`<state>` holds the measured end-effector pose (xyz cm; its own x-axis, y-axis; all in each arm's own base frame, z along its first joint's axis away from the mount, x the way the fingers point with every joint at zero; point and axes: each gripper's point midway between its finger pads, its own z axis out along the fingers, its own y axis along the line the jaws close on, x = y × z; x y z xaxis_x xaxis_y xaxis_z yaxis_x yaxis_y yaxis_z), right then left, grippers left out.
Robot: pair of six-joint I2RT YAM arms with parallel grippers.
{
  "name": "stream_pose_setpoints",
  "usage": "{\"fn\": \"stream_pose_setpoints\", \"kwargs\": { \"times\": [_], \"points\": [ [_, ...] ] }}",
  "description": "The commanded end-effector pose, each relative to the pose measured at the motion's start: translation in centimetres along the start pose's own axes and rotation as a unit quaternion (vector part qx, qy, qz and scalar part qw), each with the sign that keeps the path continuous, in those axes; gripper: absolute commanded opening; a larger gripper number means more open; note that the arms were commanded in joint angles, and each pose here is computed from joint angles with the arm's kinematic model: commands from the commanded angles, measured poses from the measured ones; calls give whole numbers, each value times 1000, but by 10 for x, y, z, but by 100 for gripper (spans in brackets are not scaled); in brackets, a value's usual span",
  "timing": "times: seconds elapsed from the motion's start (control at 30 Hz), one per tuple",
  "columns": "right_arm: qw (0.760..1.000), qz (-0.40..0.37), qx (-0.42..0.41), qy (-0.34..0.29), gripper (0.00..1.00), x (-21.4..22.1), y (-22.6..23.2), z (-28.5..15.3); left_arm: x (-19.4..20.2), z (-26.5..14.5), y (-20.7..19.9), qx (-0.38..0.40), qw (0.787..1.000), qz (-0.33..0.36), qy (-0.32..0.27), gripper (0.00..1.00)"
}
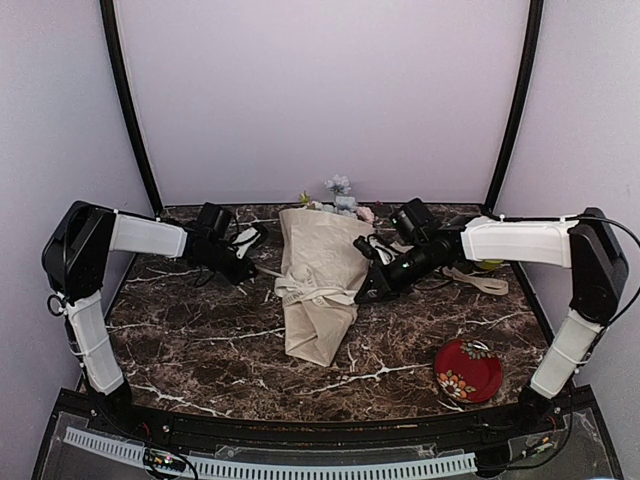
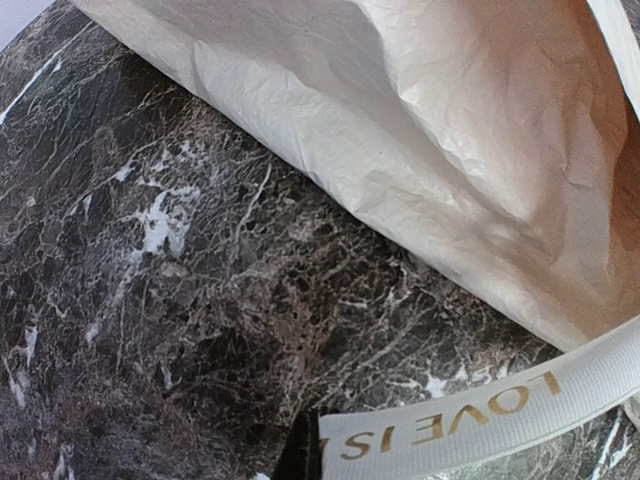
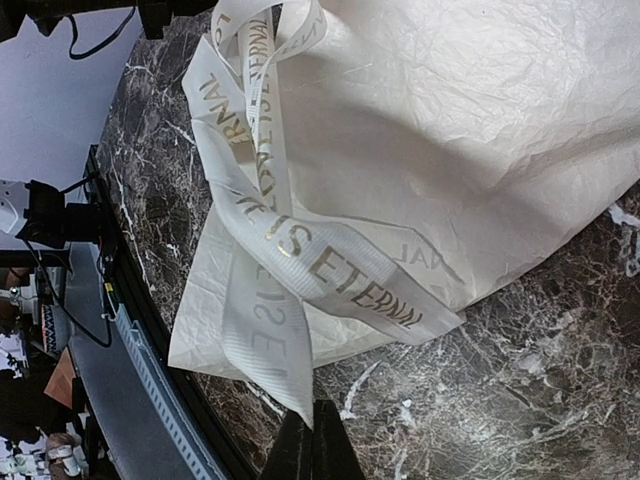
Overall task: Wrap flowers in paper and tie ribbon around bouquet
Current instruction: Cross the ribbon over the folded bouquet.
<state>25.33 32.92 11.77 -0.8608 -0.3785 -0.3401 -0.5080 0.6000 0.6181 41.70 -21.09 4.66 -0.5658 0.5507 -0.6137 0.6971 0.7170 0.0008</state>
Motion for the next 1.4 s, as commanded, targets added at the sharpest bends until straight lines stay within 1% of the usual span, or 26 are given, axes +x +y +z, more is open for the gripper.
{"fn": "stream_pose_setpoints", "kwargs": {
  "times": [0.0, 0.03, 0.07, 0.1, 0.13, 0.17, 0.2, 0.27, 0.37, 0.47, 0.57, 0.67, 0.73, 0.87, 0.9, 1.0, 1.17, 1.23, 1.27, 1.3, 1.37],
  "points": [
    [997, 43, 1, 66, 0, 28, -2, -7, -2, -32, 47, -61, 997, -26, -35, 0],
    [997, 42, -2, 64, 0, 25, -1, -5, -8, -36, 39, -43, 998, -18, -49, 2],
    [997, 40, -7, 62, 0, 22, 0, -3, -10, -37, 32, -24, 998, -14, -57, 7],
    [997, 39, -11, 61, 0, 20, 1, -2, -13, -39, 26, -7, 998, -9, -63, 14],
    [997, 39, -13, 62, 0, 19, 1, 1, -15, -40, 22, 4, 998, -5, -68, 24],
    [997, 37, -15, 60, 0, 18, 1, 2, -17, -42, 19, 11, 997, -5, -73, 32],
    [997, 37, -16, 60, 0, 17, 1, 3, -20, -43, 18, 14, 997, -5, -79, 38],
    [997, 37, -22, 60, 0, 17, 1, 7, -27, -47, 14, 27, 996, -7, -90, 44],
    [997, 34, -25, 57, 0, 15, 2, 9, -41, -55, -2, 58, 993, -3, -98, 46],
    [998, 34, -26, 57, 0, 15, 2, 11, -63, -64, -50, 106, 987, 44, -108, 47],
    [997, 35, -24, 59, 0, 16, 0, 13, -84, -76, -102, 155, 974, 93, -136, 53],
    [997, 34, -24, 59, 0, 16, 0, 15, -102, -83, -127, 180, 965, 102, -163, 61],
    [997, 33, -24, 59, 0, 16, 1, 15, -108, -74, -132, 173, 968, 104, -152, 62],
    [998, 30, -24, 57, 0, 15, 1, 15, -104, -36, -131, 155, 979, 105, -83, 67],
    [998, 29, -24, 56, 0, 15, 1, 15, -102, -29, -127, 148, 981, 104, -68, 67],
    [998, 28, -25, 54, 0, 15, 2, 14, -97, -12, -137, 141, 982, 118, -36, 68],
    [998, 26, -20, 54, 0, 15, 1, 13, -92, -13, -149, 170, 976, 130, -26, 67],
    [998, 25, -21, 55, 0, 14, 0, 15, -91, -12, -150, 170, 976, 133, -23, 67],
    [998, 25, -21, 56, 0, 15, 0, 15, -90, -11, -149, 167, 977, 134, -22, 64],
    [998, 26, -20, 57, 0, 15, -1, 16, -90, -9, -149, 165, 977, 133, -18, 56],
    [998, 24, -17, 57, 0, 14, -2, 16, -87, -7, -145, 156, 979, 132, -12, 36]
  ]
}}
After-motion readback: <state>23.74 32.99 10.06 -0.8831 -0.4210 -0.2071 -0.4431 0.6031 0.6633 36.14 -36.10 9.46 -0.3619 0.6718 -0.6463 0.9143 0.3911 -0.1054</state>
